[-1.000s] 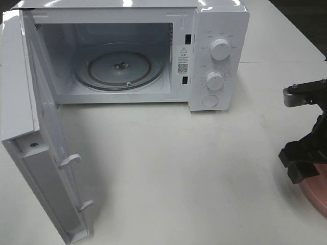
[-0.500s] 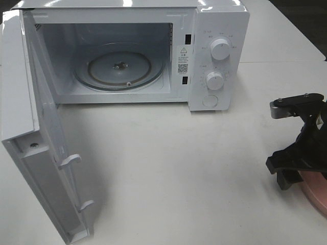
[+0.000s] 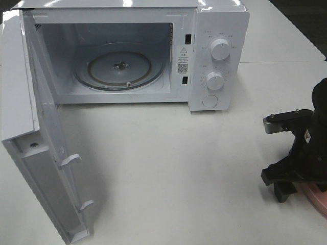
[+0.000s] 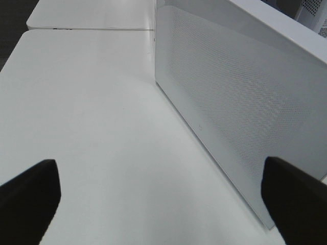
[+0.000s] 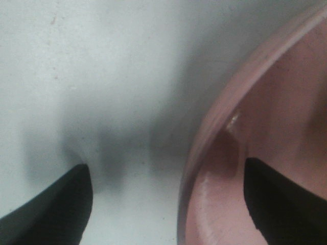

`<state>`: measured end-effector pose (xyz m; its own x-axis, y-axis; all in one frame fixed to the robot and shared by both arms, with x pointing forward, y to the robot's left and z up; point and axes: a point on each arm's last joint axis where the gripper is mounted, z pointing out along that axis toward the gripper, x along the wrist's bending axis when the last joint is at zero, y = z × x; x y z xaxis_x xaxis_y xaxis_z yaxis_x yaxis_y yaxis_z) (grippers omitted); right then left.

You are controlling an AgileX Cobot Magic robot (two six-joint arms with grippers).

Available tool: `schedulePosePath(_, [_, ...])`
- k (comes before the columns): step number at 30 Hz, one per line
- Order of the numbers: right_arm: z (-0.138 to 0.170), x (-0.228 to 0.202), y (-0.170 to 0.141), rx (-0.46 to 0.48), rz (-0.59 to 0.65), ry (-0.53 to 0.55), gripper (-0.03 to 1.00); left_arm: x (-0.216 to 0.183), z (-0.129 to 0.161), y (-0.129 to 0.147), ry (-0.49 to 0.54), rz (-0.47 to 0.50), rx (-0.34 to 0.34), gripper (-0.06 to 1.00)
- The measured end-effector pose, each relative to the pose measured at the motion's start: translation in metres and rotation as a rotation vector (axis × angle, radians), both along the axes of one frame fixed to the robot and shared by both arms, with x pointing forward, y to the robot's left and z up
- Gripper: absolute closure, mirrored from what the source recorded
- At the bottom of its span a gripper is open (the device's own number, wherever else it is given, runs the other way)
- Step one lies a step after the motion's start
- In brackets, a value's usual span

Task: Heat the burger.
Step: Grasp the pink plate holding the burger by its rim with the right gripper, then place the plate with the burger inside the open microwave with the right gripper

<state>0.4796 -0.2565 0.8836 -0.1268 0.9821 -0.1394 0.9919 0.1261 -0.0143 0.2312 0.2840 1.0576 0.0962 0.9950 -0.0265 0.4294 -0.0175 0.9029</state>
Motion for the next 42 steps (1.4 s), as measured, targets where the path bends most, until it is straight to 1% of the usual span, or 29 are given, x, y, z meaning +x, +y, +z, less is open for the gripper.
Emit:
schedulePosePath(6, [-0.0013, 0.0005, -0.0013, -0.015, 0.013, 0.0, 0.19, 0.0, 0.0, 0.0, 0.0, 0.0, 0.0, -0.05])
schedulePosePath(8, [-0.0013, 0.001, -0.001, -0.013, 0.013, -0.005, 0.24, 0.0, 0.0, 0.0, 0.0, 0.0, 0.0, -0.05])
schedulePosePath(9, [-0.0013, 0.001, -0.001, -0.013, 0.013, -0.005, 0.24, 0.0, 0.0, 0.0, 0.0, 0.0, 0.0, -0.05])
schedulePosePath(10, [-0.0013, 0.0013, -0.0009, -0.011, 0.012, -0.008, 0.26, 0.0, 0.0, 0.0, 0.0, 0.0, 0.0, -0.05])
schedulePosePath(11, [-0.0014, 0.0018, -0.0008, -0.01, 0.009, -0.014, 0.33, 0.0, 0.0, 0.0, 0.0, 0.0, 0.0, -0.05])
schedulePosePath(12, [-0.0014, 0.0018, -0.0008, -0.01, 0.009, -0.014, 0.33, 0.0, 0.0, 0.0, 0.0, 0.0, 0.0, -0.05])
schedulePosePath(13, [-0.0013, 0.0024, -0.0012, -0.014, 0.004, -0.022, 0.41, 0.0, 0.0, 0.0, 0.0, 0.0, 0.0, -0.05])
schedulePosePath(14, [-0.0013, 0.0024, -0.0012, -0.014, 0.004, -0.022, 0.41, 0.0, 0.0, 0.0, 0.0, 0.0, 0.0, -0.05])
schedulePosePath(15, [-0.0012, 0.0026, -0.0016, -0.019, 0.006, -0.024, 0.47, 0.0, 0.0, 0.0, 0.0, 0.0, 0.0, -0.05])
schedulePosePath(16, [-0.0012, 0.0028, -0.002, -0.023, 0.0, -0.027, 0.57, 0.0, 0.0, 0.0, 0.0, 0.0, 0.0, -0.05])
schedulePosePath(17, [-0.0012, 0.0028, -0.002, -0.023, 0.0, -0.027, 0.57, 0.0, 0.0, 0.0, 0.0, 0.0, 0.0, -0.05])
schedulePosePath(18, [-0.0012, 0.0028, -0.0021, -0.024, -0.002, -0.028, 0.62, 0.0, 0.0, 0.0, 0.0, 0.0, 0.0, -0.05])
schedulePosePath(19, [-0.0011, 0.003, -0.0024, -0.027, 0.003, -0.028, 0.74, 0.0, 0.0, 0.0, 0.0, 0.0, 0.0, -0.05])
schedulePosePath(20, [-0.0011, 0.003, -0.0024, -0.027, 0.003, -0.028, 0.74, 0.0, 0.0, 0.0, 0.0, 0.0, 0.0, -0.05])
schedulePosePath(21, [-0.0011, 0.003, -0.0026, -0.03, 0.007, -0.028, 0.78, 0.0, 0.0, 0.0, 0.0, 0.0, 0.0, -0.05])
schedulePosePath(22, [-0.001, 0.0029, -0.0029, -0.033, 0.011, -0.027, 0.86, 0.0, 0.0, 0.0, 0.0, 0.0, 0.0, -0.05])
schedulePosePath(23, [-0.001, 0.0029, -0.0029, -0.033, 0.011, -0.027, 0.86, 0.0, 0.0, 0.0, 0.0, 0.0, 0.0, -0.05])
schedulePosePath(24, [-0.0007, 0.0026, -0.0034, -0.038, 0.012, -0.023, 0.9, 0.0, 0.0, 0.0, 0.0, 0.0, 0.0, -0.05])
schedulePosePath(33, [-0.0006, 0.0025, -0.0042, -0.047, 0.022, -0.021, 0.9, 0.0, 0.0, 0.0, 0.0, 0.0, 0.0, -0.05])
schedulePosePath(42, [0.0007, 0.0009, -0.0039, -0.089, 0.012, -0.018, 0.92, 0.0, 0.0, 0.0, 0.0, 0.0, 0.0, -0.05])
